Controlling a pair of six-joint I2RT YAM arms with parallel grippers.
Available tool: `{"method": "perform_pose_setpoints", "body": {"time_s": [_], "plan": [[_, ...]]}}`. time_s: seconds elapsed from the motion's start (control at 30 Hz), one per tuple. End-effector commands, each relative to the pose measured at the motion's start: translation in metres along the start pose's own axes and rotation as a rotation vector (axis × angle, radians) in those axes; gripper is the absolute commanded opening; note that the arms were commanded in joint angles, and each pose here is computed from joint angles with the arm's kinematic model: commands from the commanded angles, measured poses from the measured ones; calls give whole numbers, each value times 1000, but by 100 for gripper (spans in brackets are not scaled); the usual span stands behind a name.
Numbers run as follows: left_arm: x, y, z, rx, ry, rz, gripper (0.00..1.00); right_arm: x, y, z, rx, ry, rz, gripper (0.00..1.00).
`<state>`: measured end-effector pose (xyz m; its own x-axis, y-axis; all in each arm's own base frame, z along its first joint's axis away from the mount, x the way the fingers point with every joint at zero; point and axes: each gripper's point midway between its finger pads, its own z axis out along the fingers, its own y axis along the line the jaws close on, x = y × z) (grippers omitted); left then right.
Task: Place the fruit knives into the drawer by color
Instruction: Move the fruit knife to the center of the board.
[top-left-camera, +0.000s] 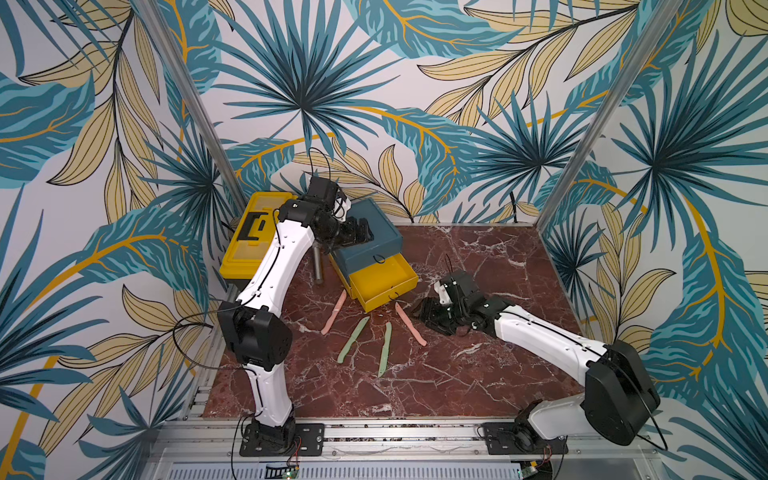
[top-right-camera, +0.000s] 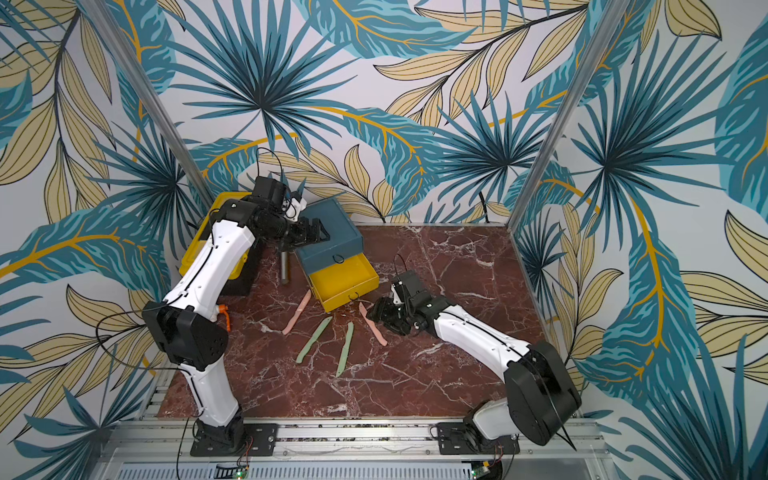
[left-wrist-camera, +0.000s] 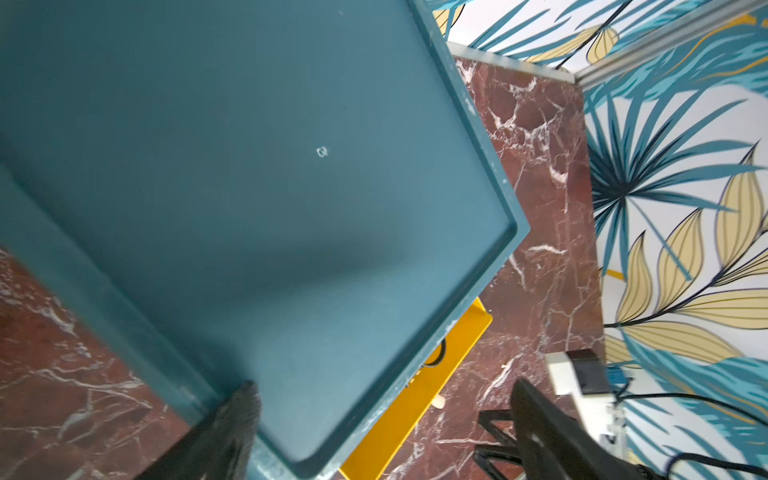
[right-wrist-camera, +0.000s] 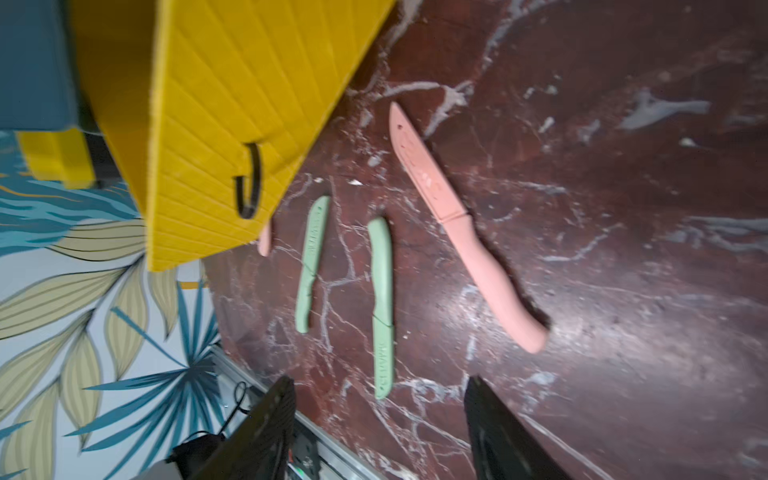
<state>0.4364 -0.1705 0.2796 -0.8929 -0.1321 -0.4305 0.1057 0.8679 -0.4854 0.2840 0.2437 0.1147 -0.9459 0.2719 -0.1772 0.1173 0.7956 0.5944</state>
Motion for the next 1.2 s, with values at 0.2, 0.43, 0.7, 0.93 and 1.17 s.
{"method": "perform_pose_setpoints", "body": {"time_s": [0.2,0.43,0.7,0.93,1.17], "plan": [[72,-13,-67,10,-25,17,100,5,-38,30,214,91,-142,67],[145,-5,-80,22,-16,-26,100,9,-40,55,268,128,-206,67],[168,2,-89,7,-5,-42,100,20,-67,65,439,133,-263,59],[169,2,-88,20,-13,-61,100,20,-78,70,502,128,-274,28],[180,0,-76,32,11,-64,100,23,-92,57,566,126,-282,18]]}}
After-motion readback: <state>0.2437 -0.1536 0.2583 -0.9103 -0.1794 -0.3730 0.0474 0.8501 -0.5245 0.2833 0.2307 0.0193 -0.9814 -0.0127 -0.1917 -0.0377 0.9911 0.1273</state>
